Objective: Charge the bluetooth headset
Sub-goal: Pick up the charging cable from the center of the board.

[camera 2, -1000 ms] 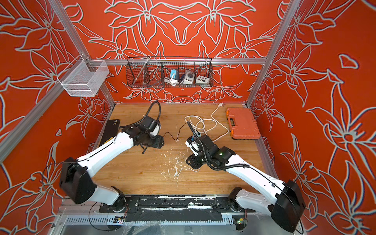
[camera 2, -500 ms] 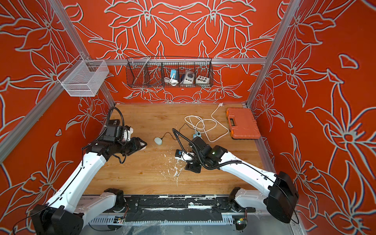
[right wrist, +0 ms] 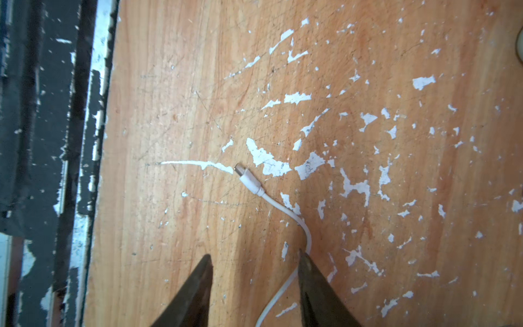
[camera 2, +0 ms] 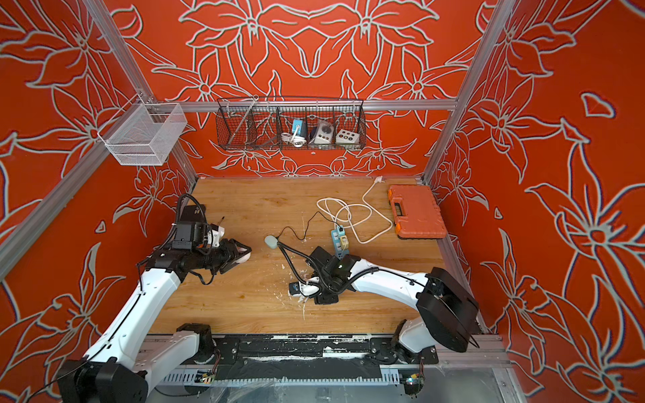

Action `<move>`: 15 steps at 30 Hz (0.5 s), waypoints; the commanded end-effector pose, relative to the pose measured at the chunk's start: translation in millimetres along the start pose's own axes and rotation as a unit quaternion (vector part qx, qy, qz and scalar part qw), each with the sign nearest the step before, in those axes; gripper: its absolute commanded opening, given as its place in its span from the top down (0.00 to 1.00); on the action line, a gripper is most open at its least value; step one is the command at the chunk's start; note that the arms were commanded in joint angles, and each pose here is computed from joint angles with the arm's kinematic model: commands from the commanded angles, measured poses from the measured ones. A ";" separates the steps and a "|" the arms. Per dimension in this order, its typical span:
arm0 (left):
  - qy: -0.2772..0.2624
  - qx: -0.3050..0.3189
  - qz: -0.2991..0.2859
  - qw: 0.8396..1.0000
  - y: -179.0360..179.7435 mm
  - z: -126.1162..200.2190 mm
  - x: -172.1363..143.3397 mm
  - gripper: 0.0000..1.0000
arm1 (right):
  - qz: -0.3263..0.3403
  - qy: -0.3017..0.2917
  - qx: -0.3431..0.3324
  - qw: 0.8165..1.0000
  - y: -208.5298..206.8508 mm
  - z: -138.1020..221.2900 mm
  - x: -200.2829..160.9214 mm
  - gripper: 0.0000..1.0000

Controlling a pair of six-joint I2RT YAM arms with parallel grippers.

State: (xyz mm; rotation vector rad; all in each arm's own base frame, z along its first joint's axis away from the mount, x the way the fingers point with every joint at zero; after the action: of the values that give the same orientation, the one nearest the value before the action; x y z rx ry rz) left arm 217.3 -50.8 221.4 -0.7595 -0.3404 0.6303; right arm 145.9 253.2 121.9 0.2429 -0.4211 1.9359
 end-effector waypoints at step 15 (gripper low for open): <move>0.013 -0.033 0.046 0.998 10.9 -3.6 -0.8 0.48 | 0.078 0.042 -0.001 0.996 -20.9 -42.1 9.4 0.62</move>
State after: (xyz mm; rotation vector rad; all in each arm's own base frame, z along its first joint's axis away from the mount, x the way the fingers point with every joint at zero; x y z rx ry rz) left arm 212.9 -46.9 209.8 -0.8225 -0.3002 0.6994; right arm 158.3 279.0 91.0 0.1617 -0.3881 2.0435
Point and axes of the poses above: each gripper's point midway between its finger pads, its own z axis back along the fingers, its own y axis along the line the jaws close on, x = y × z, the point moved 7 cm from there along z, back along the fingers, and after that the axes turned 8 degrees about z, right-handed, at the moved point
